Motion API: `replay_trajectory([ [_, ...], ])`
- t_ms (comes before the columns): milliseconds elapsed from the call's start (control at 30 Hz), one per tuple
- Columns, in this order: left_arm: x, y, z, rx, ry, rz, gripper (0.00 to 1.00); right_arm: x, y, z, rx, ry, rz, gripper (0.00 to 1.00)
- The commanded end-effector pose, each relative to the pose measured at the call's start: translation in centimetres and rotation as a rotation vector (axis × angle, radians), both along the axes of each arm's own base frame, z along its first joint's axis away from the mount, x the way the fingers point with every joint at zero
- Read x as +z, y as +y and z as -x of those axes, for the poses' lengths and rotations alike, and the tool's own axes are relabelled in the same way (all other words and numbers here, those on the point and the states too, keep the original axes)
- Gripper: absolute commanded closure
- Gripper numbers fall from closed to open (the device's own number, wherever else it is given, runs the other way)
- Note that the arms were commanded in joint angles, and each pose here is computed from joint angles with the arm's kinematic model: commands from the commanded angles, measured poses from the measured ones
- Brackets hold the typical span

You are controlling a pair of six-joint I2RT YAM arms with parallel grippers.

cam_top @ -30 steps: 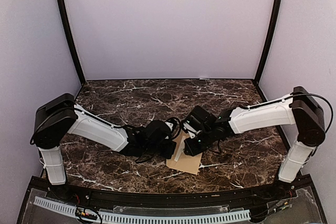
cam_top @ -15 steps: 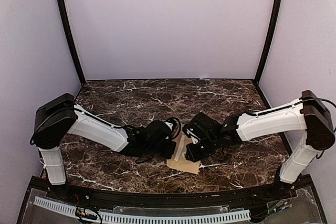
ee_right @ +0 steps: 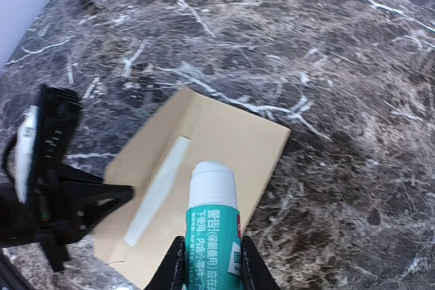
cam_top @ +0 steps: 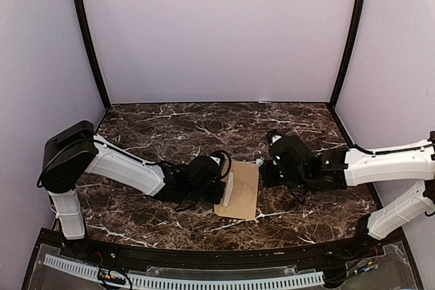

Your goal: Place the letter into the envelope and seal it

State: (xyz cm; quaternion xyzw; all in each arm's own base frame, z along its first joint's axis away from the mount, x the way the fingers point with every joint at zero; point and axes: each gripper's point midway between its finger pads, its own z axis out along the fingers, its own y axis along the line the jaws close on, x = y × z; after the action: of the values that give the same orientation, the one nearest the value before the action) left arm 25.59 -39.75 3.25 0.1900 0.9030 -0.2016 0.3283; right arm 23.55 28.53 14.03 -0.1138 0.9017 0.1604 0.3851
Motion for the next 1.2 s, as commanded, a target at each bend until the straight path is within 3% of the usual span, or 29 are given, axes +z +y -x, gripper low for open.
replay_trajectory([
  [0, 0.9, 1.9, 0.0, 0.058, 0.001, -0.033, 1.0, -0.5, -3.5, -2.0, -0.191, -0.161, 0.005, 1.0],
  [367, 0.2, 3.8, 0.6, 0.125, 0.047, -0.056, 1.0, -5.5, -7.0, -3.0, -0.275, -0.378, -0.013, 1.0],
  [767, 0.0, 4.6, 1.0, 0.15, 0.075, -0.07, 0.88, -10.9, -6.3, -3.0, -0.237, -0.338, 0.018, 1.0],
  [1000, 0.4, 4.5, 1.3, 0.142, 0.09, -0.055, 0.74, -12.4, -6.6, -2.1, -0.218, -0.274, 0.008, 0.8],
  [1167, 1.5, 3.8, 1.4, 0.114, 0.089, -0.029, 0.7, -11.8, -6.6, -1.7, -0.213, -0.248, -0.025, 0.72],
])
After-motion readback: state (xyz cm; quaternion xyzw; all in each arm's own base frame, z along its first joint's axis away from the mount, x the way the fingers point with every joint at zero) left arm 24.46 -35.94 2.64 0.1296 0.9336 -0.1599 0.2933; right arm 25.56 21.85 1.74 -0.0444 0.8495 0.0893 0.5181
